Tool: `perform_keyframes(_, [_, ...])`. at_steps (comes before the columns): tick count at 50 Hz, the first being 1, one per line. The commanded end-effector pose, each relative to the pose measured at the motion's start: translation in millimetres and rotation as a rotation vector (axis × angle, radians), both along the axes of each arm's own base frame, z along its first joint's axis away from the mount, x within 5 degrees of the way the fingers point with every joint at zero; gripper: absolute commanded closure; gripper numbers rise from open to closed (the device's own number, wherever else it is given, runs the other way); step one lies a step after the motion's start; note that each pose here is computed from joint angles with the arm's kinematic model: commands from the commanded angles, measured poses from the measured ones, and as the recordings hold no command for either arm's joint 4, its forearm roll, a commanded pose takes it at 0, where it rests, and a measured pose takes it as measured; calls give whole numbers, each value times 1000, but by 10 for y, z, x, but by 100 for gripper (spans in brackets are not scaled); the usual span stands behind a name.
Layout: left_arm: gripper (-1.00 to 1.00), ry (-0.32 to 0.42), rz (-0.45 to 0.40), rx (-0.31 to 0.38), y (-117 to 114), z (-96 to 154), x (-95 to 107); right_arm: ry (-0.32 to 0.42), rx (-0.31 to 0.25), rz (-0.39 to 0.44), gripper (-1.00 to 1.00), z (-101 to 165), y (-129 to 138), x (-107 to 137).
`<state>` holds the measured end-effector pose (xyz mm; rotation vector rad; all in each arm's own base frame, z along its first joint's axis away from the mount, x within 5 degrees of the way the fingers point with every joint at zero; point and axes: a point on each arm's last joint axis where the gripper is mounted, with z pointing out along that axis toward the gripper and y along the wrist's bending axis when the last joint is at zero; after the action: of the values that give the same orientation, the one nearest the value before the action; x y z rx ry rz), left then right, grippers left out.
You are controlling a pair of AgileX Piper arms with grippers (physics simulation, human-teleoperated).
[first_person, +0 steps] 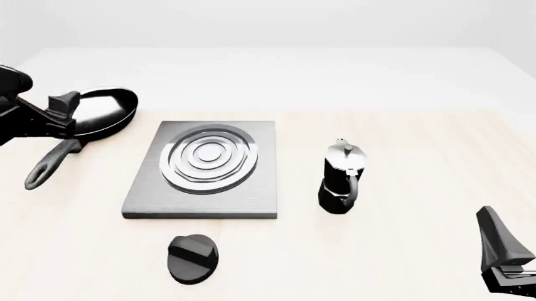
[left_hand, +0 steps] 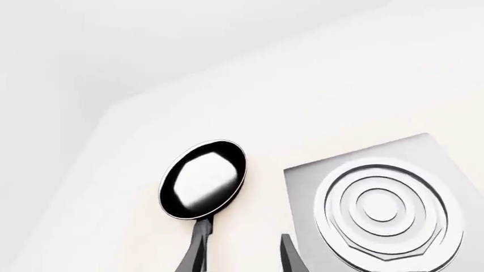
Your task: Turn on the stove and put the frying pan on it.
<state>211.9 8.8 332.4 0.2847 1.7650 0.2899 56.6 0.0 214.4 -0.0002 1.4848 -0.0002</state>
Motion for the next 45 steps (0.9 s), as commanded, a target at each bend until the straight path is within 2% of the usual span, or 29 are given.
perform_keyframes(1, [-100, 43, 78, 21, 222, -56, 350, 0, 0, 0, -100, 0, 0, 0])
perform_keyframes(16, [-100, 94, 132, 34, 433, -257, 659, 0, 0, 0, -100, 0, 0, 0])
perform_keyframes(24, [-100, 122, 161, 24, 550, -311, 825, 0, 0, 0, -100, 0, 0, 0])
perform_keyframes(36, [-100, 199, 214, -7, 804, -497, 1185, 0, 0, 0, -100, 0, 0, 0])
perform_keyframes(45, [-100, 234, 237, -19, 932, -614, 1353, 0, 0, 0, -100, 0, 0, 0])
